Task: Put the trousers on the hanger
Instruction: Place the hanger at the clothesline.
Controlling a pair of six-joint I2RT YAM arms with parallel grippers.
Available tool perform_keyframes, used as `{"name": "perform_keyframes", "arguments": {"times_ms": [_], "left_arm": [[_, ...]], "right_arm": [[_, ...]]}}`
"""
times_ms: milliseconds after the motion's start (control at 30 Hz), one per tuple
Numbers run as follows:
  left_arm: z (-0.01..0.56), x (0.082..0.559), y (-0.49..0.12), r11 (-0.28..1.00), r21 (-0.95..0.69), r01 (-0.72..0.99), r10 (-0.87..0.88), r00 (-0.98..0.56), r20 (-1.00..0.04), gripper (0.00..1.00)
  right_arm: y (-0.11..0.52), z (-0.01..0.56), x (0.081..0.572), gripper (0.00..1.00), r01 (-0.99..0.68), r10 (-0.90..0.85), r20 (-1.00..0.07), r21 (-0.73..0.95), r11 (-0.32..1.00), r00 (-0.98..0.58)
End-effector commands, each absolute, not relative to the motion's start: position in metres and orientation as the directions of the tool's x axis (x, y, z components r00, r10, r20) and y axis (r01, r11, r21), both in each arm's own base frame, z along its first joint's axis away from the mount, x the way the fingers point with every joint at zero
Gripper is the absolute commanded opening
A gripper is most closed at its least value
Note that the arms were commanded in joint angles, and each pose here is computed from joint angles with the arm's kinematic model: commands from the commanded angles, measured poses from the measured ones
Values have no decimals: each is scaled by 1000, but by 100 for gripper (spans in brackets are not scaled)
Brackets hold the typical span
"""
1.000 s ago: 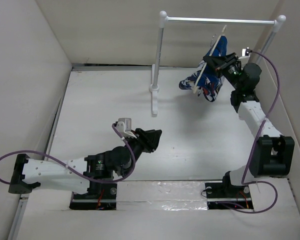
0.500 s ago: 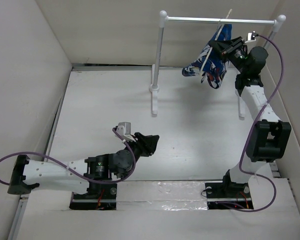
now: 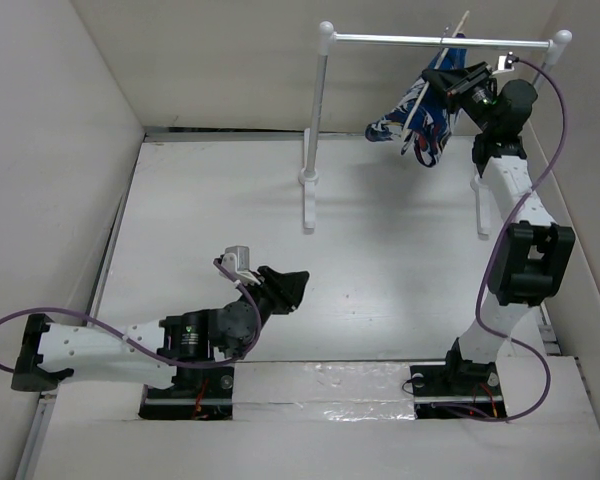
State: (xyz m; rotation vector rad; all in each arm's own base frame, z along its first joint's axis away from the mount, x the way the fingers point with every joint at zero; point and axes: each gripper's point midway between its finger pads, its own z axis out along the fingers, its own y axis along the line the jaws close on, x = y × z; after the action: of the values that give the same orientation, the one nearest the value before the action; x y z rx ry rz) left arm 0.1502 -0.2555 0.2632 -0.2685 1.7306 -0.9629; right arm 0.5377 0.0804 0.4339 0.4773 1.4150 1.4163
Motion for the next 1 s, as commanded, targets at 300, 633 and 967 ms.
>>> {"name": "perform_keyframes", "arguments": {"times_ms": [300, 633, 967], "left_arm": [[255, 155, -240, 651, -724, 228, -631, -368, -683, 31], [257, 156, -242, 658, -718, 229, -627, -361, -690, 31], [266, 157, -248, 680, -689, 250, -603, -345, -719, 42]], "right_arm": [[78, 485, 523, 0, -592, 813, -511, 758, 274, -278], [69, 462, 527, 17, -582, 807, -520, 760, 288, -281], [72, 454, 501, 50, -612, 759, -601, 706, 357, -251]]}}
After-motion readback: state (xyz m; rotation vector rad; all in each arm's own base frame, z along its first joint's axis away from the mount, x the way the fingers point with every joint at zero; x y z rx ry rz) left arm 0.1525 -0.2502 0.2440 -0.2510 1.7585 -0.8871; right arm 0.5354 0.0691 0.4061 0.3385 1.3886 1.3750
